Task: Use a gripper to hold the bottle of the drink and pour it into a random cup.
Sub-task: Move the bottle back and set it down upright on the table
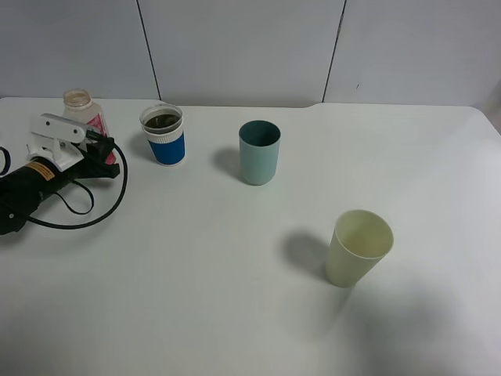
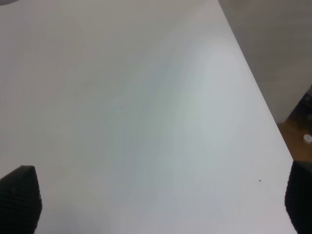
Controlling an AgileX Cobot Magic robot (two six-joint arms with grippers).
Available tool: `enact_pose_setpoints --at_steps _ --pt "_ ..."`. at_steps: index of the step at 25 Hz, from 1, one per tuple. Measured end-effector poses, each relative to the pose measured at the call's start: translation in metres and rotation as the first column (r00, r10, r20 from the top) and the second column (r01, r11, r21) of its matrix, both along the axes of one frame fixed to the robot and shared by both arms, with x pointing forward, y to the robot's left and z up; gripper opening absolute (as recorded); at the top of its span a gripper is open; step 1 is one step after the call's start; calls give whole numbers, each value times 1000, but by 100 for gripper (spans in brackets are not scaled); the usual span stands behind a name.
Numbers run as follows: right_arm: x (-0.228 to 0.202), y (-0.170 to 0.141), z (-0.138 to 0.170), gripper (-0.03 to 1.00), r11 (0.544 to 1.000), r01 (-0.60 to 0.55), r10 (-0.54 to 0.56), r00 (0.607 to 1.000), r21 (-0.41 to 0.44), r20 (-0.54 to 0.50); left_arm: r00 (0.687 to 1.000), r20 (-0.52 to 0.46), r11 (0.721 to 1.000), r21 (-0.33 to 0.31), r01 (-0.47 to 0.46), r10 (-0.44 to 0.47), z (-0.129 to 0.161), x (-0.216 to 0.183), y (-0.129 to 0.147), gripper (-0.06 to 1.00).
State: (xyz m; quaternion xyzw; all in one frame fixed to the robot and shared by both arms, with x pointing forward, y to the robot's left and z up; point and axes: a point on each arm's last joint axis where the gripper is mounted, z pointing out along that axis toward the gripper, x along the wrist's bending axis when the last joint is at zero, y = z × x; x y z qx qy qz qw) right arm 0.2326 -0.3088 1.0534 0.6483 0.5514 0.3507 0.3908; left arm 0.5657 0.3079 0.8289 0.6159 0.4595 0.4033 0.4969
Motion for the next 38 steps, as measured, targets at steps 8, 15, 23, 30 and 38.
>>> enact_pose_setpoints --at_steps 8,15,23,30,38 --pt "0 0 0 100 1000 0 0 1000 0 0 1000 11 1000 -3 3 -3 -2 4 0 33" --pt "0 0 0 100 1000 0 0 1000 0 0 1000 19 1000 28 10 -11 -2 4 0 34" --pt "0 0 0 100 1000 0 0 1000 0 0 992 -123 994 -98 -41 29 -17 0 1 74" --pt "0 0 0 100 1000 0 0 1000 0 0 992 -119 993 -109 -52 39 -15 1 2 76" --pt "0 0 0 100 1000 0 0 1000 0 0 994 -86 990 -123 -72 62 9 6 4 80"
